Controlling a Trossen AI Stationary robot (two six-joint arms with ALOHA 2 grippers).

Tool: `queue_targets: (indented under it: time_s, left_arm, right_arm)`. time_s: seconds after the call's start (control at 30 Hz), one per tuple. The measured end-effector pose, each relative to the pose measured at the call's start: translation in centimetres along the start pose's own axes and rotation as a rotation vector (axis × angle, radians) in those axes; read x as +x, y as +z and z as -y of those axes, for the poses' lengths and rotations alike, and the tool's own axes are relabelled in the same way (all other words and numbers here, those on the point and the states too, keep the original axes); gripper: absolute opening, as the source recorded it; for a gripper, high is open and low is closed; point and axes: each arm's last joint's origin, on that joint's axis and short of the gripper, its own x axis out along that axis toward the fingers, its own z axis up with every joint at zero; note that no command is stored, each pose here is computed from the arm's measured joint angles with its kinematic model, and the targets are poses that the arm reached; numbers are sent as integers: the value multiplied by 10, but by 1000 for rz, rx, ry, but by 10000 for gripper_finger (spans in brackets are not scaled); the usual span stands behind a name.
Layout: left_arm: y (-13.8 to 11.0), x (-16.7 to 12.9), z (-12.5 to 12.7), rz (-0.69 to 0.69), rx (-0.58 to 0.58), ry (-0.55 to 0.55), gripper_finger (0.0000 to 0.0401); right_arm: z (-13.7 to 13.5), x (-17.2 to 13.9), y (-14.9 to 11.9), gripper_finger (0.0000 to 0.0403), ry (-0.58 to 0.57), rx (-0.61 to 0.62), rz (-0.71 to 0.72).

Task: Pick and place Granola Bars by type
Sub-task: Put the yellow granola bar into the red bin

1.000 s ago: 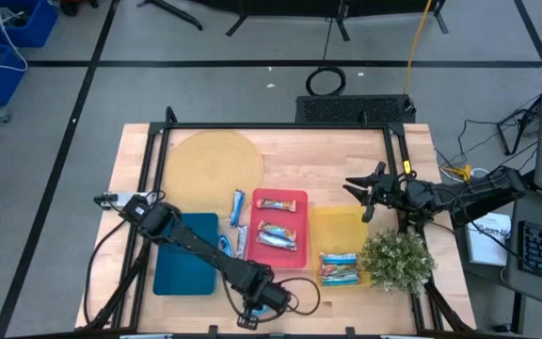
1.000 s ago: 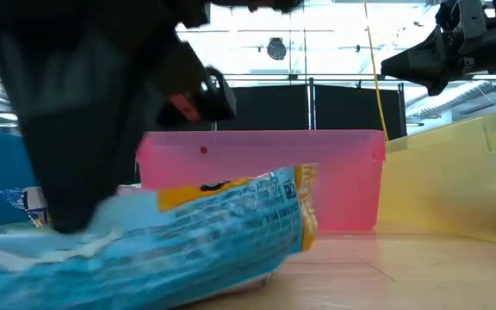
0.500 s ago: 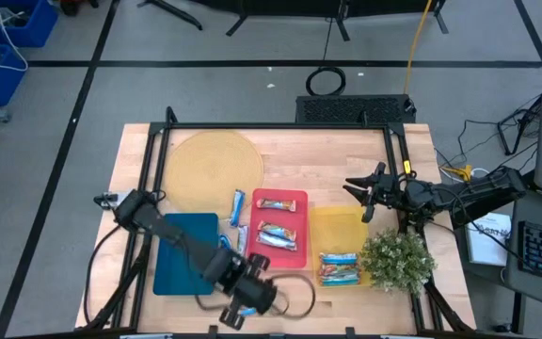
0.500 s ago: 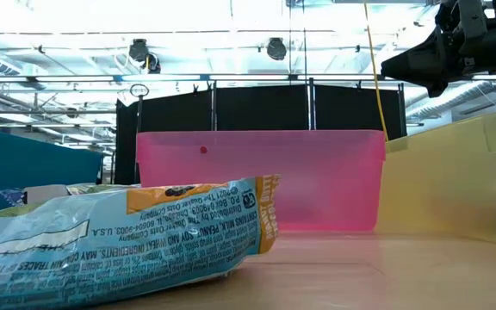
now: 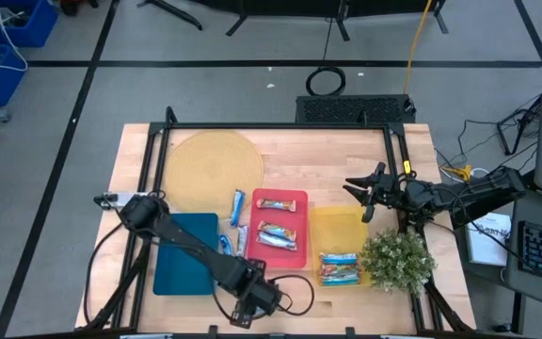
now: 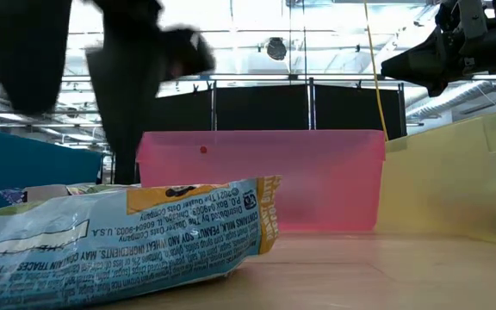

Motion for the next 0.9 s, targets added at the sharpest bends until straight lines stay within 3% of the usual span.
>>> queue_targets:
  time_s: [0.13, 0.3, 0.53, 0.9]
  left_arm:
    - [-7, 21, -8, -44, -44, -28, 233]
    - [-9, 29, -7, -35, -40, -79, 235]
    - [-5, 29, -4, -10, -48, -151, 203]
    - [-3, 30, -3, 15, -13, -159, 150]
  right_arm:
    - [0, 0, 0, 91, 0, 2, -2]
    - [0, 0, -1, 91, -1, 0, -5]
    - [0, 0, -1, 91, -1, 3, -6]
    - [0, 0, -1, 91, 0, 3, -6]
